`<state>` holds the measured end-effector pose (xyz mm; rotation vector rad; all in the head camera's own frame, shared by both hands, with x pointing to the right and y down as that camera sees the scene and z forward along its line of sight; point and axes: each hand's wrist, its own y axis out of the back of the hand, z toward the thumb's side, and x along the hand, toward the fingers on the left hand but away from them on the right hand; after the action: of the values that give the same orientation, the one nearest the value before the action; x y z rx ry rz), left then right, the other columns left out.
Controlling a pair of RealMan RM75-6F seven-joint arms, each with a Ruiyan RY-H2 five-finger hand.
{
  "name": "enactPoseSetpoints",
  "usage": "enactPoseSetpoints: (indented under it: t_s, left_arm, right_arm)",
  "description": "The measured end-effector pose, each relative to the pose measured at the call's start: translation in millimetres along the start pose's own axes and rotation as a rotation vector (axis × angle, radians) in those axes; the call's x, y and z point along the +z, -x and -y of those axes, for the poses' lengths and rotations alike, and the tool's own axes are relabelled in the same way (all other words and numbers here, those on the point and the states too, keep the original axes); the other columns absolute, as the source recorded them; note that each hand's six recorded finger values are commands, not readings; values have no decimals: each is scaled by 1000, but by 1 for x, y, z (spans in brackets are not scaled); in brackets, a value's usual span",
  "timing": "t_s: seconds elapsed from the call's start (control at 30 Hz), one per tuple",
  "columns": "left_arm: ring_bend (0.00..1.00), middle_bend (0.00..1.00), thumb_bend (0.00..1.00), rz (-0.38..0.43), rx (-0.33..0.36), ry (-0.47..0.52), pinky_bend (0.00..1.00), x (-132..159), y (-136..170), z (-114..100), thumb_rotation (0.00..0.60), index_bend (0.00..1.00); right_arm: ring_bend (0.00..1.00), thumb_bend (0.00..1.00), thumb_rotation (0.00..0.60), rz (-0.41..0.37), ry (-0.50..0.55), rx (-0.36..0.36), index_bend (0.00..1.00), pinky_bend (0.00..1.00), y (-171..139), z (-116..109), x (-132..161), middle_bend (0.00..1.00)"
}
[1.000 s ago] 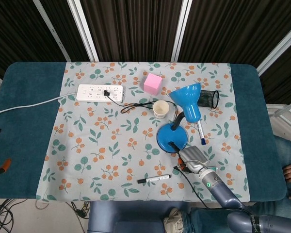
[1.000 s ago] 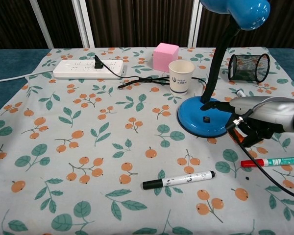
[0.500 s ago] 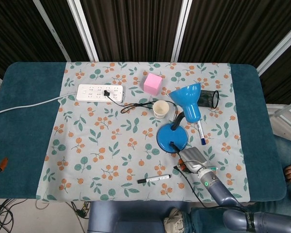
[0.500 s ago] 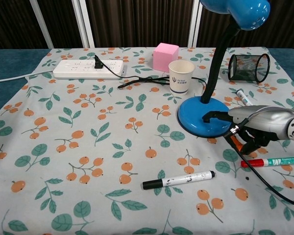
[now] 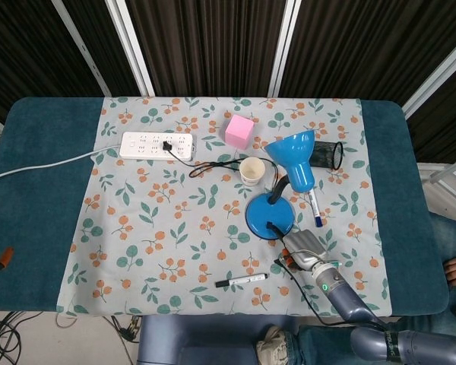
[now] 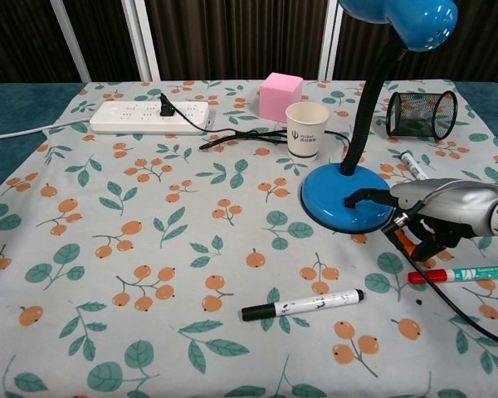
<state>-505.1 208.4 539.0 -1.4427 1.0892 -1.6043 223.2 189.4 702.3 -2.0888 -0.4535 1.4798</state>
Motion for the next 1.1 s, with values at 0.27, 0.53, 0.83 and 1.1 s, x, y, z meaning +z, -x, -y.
enactPoseSetpoints:
  t_s: [0.27,0.53,0.83,1.1]
  left_arm:
    - [0,56,279,2,-5,-6,70,1,0,2,600,73]
    - [0,56,279,2,-5,-8,70,1,-1,2,600,74]
    - [0,56,279,2,-4,-10,70,2,-1,2,600,74]
    - [0,56,279,2,-3,-10,70,1,-1,2,600,73]
  right_arm:
    - [780,753,600,11,-2,-6,34,963,2,-1,-2,712]
    - [779,753,600,23,5,5,34,982,2,1,-6,712]
    - [779,753,600,17,0,14,34,1000,3,4,-4,712]
    - [780,754,600,19,-23,27,40,1000,7,5,-5,712]
